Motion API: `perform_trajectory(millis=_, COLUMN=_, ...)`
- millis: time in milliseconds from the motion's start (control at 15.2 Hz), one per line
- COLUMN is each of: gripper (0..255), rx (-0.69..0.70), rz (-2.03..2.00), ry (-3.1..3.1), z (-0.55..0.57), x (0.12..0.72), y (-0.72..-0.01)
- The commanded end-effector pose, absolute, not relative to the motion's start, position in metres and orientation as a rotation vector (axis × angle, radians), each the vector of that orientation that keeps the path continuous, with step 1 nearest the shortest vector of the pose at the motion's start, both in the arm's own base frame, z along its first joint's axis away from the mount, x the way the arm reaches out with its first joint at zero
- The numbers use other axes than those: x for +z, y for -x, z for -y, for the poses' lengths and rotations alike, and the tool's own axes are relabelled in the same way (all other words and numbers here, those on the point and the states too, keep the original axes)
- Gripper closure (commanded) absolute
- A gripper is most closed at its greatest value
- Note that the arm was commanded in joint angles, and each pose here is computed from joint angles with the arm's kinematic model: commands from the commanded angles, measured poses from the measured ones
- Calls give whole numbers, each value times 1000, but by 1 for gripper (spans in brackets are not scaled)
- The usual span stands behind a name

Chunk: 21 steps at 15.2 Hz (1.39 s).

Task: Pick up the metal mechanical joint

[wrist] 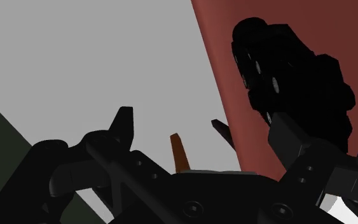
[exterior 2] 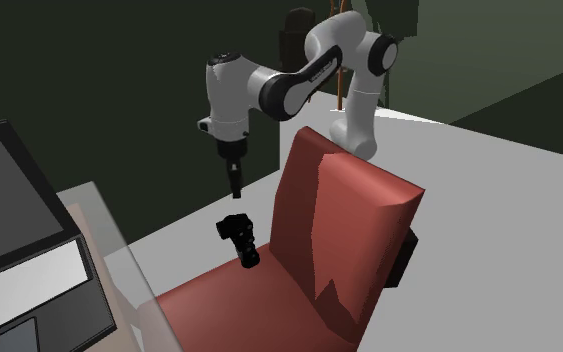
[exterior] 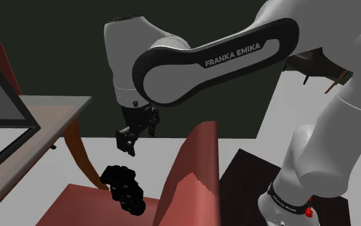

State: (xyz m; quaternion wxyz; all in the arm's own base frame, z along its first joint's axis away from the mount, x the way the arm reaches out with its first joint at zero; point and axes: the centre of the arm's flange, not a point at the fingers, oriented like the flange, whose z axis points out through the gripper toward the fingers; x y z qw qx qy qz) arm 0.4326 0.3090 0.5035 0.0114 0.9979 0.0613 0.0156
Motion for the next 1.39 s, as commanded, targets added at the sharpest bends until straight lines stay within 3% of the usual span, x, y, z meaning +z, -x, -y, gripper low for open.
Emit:
perform_trajectory(millis=0, gripper=0, rx=59, rz=-215, ry=-3113, z=-333, x=496, y=-437)
perform_trajectory(millis=396, gripper=0, rx=89, rz=-290, ry=-3110, z=-408, x=482, y=-453)
perform_trajectory(millis=1056, gripper=0, rx=90, rz=-293, ry=-3109, z=-411, x=441, y=-454)
perform_trajectory(millis=1122, gripper=255, rx=90, rz=-293, ry=-3109, z=-411, x=441, y=-454)
perform_trajectory(millis=1320, gripper=255, rx=90, rz=-293, ry=-3109, z=-411, x=441, y=-454)
